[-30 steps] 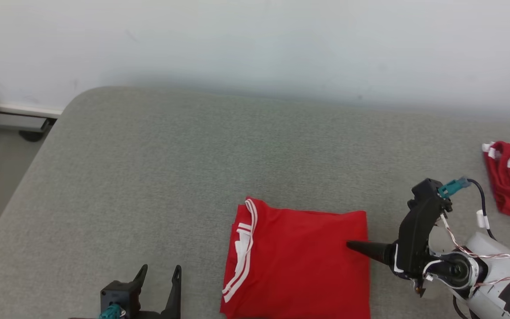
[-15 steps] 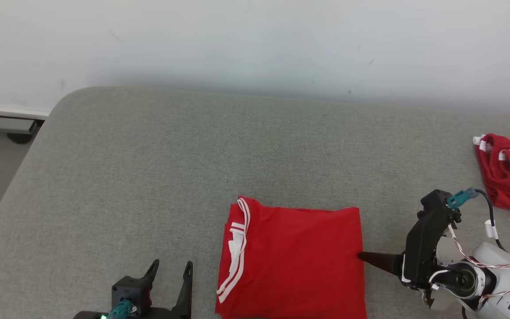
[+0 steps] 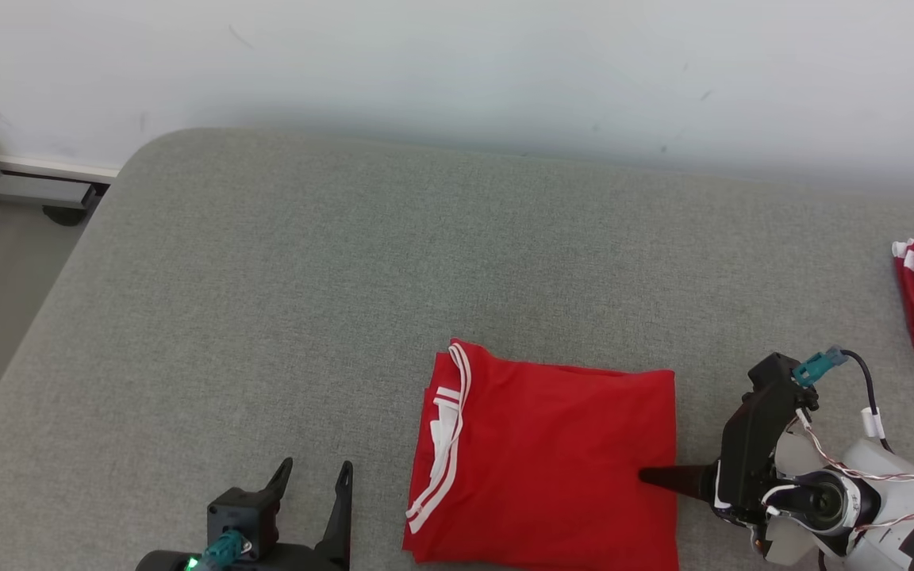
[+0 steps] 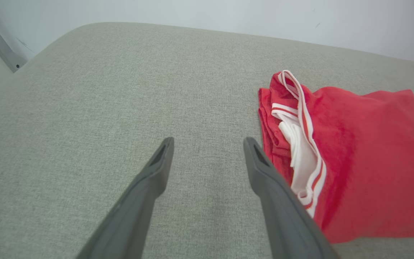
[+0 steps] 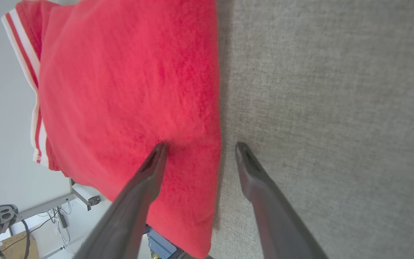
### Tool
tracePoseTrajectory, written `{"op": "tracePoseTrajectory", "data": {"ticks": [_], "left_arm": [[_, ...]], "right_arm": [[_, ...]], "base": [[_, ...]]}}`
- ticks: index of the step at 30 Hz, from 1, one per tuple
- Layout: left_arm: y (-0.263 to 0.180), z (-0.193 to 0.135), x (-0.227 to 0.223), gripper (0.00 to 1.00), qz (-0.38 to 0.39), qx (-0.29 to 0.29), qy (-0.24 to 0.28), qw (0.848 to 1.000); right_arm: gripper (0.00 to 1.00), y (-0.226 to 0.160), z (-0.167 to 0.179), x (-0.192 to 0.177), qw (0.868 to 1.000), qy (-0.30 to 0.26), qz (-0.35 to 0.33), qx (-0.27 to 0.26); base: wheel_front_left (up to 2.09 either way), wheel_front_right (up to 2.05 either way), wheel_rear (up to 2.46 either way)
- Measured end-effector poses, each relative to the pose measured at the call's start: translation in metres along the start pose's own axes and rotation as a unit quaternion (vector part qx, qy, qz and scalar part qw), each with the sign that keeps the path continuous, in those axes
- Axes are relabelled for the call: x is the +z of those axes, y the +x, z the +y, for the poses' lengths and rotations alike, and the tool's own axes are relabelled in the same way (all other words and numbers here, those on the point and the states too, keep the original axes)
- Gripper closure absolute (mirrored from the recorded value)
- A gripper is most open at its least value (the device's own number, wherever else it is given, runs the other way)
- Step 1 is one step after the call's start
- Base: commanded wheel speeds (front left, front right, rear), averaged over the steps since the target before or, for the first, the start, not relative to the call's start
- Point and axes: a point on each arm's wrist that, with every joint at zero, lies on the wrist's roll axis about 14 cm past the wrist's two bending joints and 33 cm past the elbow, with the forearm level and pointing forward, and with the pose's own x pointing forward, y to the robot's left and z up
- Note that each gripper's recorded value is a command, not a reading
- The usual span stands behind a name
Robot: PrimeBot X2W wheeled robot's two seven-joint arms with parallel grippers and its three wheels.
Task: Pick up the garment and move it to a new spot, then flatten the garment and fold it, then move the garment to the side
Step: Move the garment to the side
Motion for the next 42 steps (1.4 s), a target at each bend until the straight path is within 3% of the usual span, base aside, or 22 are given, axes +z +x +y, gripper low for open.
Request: {"op": "tracePoseTrajectory", "data": {"ticks": [1,2,15,28,42], "left_arm": [[0.000,0.001,0.000,0.00,0.001,0.001,0.000,1.000],[0.000,0.001,-0.001,0.00,0.001,0.002,-0.001,1.000],[0.007,0.002,0.001,0.00,0.000,0.003,-0.001,1.000],[0.010,-0.004,0.000,0.00,0.001,-0.006,0.000,1.000],[0.024,-0.013,-0.009,0.00,0.021,-0.019,0.003,1.000]], "right_arm": [[0.71,0.001,0.001,-0.001,1.000,0.003,0.003,0.003],[1.00,0.002,0.001,-0.001,1.000,0.008,0.005,0.005],[1.00,0.002,0.004,0.005,0.999,0.029,0.009,0.015],[1.00,-0.041,0.022,0.093,0.995,-0.014,-0.095,0.018],[1.00,-0.093,-0.012,0.180,0.983,-0.037,-0.171,-0.053]], "base": [[0.00,0.00,0.00],[0.00,0.00,0.00],[0.00,0.00,0.00],[0.00,0.00,0.00],[0.00,0.00,0.00]]}}
